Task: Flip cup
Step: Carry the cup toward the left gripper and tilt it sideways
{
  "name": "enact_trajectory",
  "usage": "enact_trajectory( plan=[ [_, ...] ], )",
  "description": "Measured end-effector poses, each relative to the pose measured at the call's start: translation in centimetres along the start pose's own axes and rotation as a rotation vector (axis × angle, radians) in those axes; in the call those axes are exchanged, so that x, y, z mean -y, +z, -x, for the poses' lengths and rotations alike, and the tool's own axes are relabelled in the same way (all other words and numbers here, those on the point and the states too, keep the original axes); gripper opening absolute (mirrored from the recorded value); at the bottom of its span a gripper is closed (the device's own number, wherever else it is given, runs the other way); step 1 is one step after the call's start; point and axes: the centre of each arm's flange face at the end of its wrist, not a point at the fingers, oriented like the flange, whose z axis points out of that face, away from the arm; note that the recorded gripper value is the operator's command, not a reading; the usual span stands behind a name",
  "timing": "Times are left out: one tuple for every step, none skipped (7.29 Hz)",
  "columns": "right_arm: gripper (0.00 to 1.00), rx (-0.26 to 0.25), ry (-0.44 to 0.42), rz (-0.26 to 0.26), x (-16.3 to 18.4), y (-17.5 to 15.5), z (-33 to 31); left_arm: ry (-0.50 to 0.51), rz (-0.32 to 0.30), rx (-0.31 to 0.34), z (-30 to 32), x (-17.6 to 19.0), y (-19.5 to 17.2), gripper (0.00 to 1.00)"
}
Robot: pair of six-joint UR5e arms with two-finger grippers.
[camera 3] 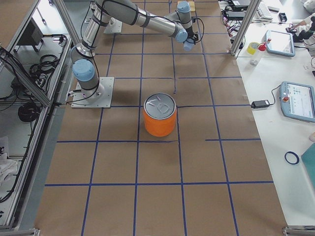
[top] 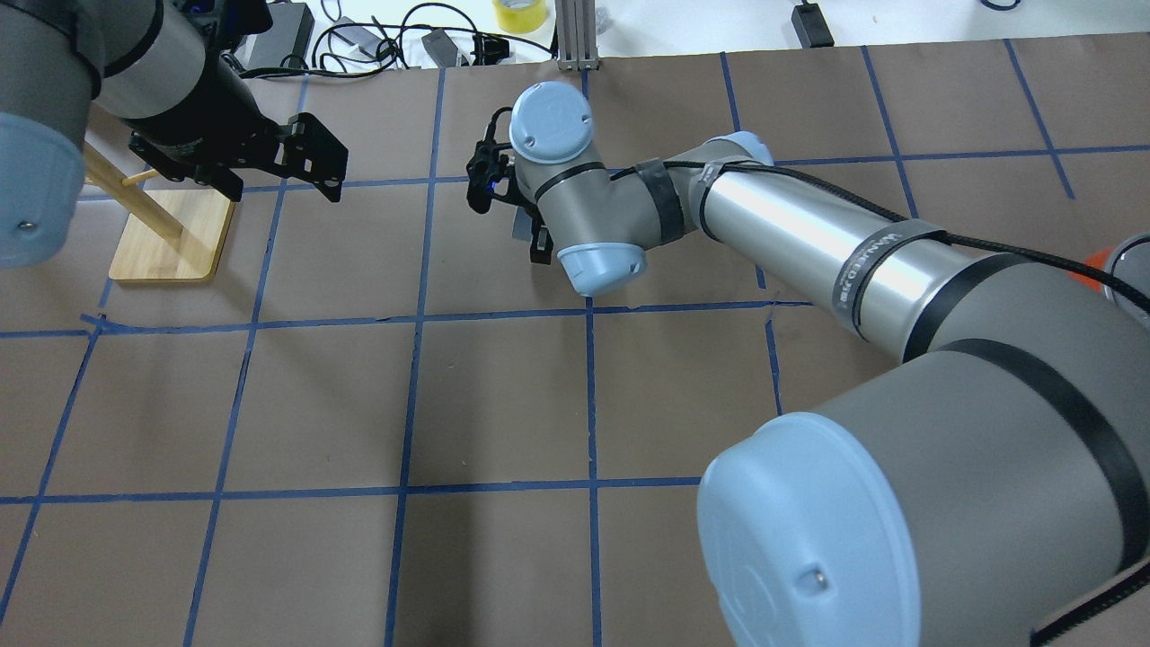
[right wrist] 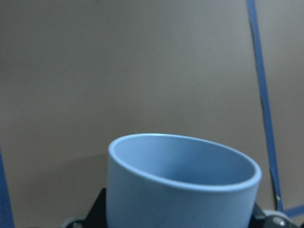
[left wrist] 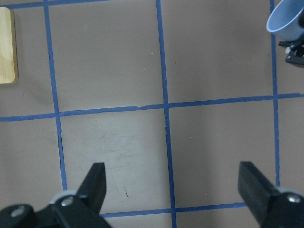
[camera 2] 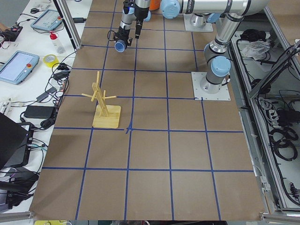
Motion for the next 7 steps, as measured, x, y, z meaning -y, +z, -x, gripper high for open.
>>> enact_trajectory(
  plan=[
    [0.23,-0.001,-0.109,-0.011,2.6,0.2,2.0,-0.001,0.0,0.0,0.0,0.0,0.0,1.0],
    [0.3,0.001,-0.182,-0.018,4.2,0.0,3.4,-0.002,0.001,0.0,0.1,0.0,0.0,1.0],
    [0.35,0.004,-0.236,-0.02,4.7,0.0,4.0,-0.002,0.0,0.0,0.1,0.0,0.0,1.0],
    [0.36,0.009,-0.275,-0.019,4.9,0.2,4.3,-0.003,0.0,0.0,0.2,0.1,0.0,1.0],
    [0.47,0.014,-0.292,-0.02,4.9,0.2,4.5,-0.003,0.005,-0.001,0.3,0.4,0.3,1.0],
    [0.58,0.018,-0.301,-0.023,4.9,0.2,4.6,-0.003,0.013,0.0,0.6,0.8,0.8,1.0],
    [0.82,0.02,-0.304,-0.024,4.9,0.2,4.6,-0.009,0.019,0.001,1.3,1.2,1.3,1.0]
  ],
)
